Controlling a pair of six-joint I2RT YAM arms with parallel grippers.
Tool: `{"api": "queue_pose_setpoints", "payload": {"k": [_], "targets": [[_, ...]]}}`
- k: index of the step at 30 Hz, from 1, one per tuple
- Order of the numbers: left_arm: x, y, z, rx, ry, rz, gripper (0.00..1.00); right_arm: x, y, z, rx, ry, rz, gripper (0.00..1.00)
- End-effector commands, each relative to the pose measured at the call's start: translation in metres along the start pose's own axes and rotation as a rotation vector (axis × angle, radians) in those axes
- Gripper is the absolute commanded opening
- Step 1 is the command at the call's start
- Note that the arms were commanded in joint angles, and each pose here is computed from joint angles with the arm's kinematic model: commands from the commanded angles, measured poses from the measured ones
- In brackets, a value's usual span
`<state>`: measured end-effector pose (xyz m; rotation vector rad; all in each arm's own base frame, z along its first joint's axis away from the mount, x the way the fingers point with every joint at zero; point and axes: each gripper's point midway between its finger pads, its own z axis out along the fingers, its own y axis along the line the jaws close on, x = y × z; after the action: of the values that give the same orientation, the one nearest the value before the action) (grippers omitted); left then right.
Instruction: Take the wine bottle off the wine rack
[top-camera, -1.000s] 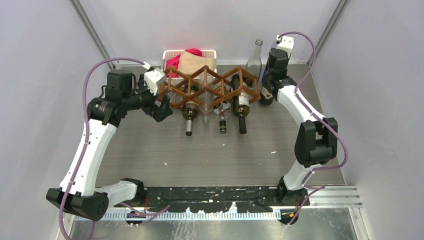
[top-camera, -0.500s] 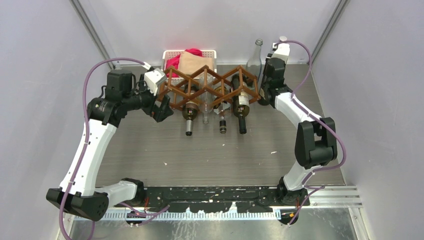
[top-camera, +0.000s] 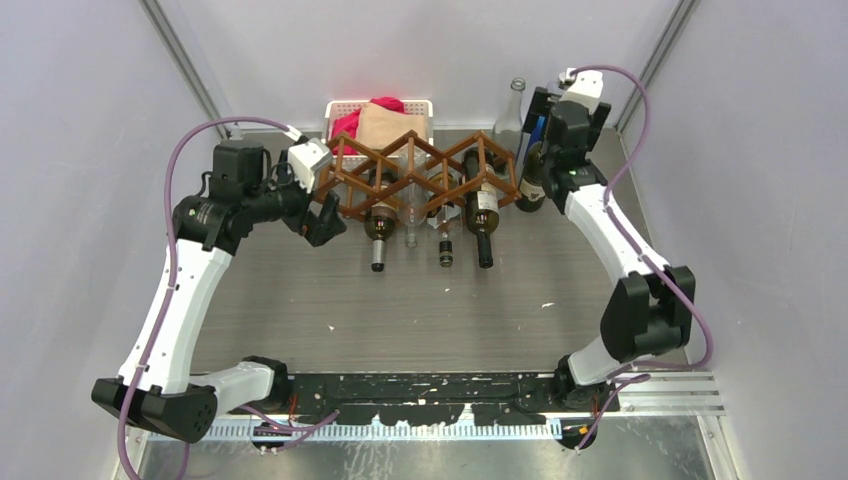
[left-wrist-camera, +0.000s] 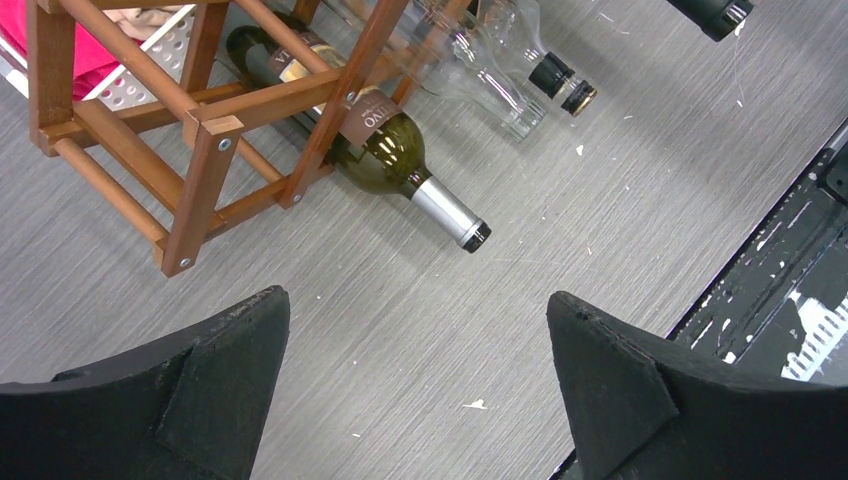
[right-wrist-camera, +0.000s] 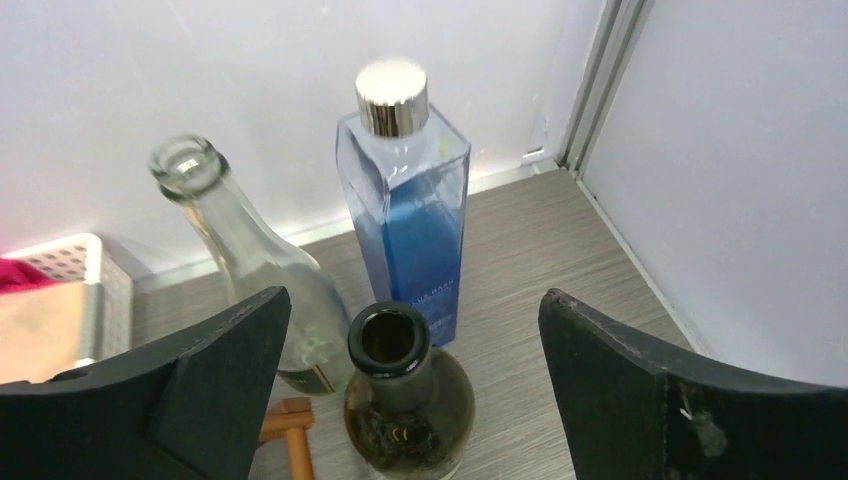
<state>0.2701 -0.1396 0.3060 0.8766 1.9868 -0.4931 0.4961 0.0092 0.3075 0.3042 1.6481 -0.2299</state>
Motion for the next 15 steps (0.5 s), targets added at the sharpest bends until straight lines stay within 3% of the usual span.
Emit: {"api": "queue_pose_setpoints", "payload": {"k": [1, 4, 7, 10, 15], "targets": [[-0.019, -0.002, -0.011, -0.002, -0.044, 0.024, 1.00, -0.079, -0.010, -0.042, -0.015, -0.094, 0.144, 1.00], [-0.023, 0.000, -0.012, -0.013, -0.055, 0.026, 1.00, -0.090, -0.002, -0.068, -0.073, -0.020, 0.221, 1.00], [-0.023, 0.004, -0.009, -0.024, -0.052, 0.037, 1.00, -0.094, 0.034, -0.102, -0.190, 0.096, 0.236, 1.00], [-0.022, 0.013, -0.004, -0.048, -0.041, 0.045, 1.00, -0.073, 0.091, -0.152, -0.333, 0.196, 0.152, 1.00], [-0.027, 0.015, -0.003, -0.054, -0.051, 0.050, 1.00, -0.016, 0.162, -0.208, -0.545, 0.428, 0.196, 1.00]]}}
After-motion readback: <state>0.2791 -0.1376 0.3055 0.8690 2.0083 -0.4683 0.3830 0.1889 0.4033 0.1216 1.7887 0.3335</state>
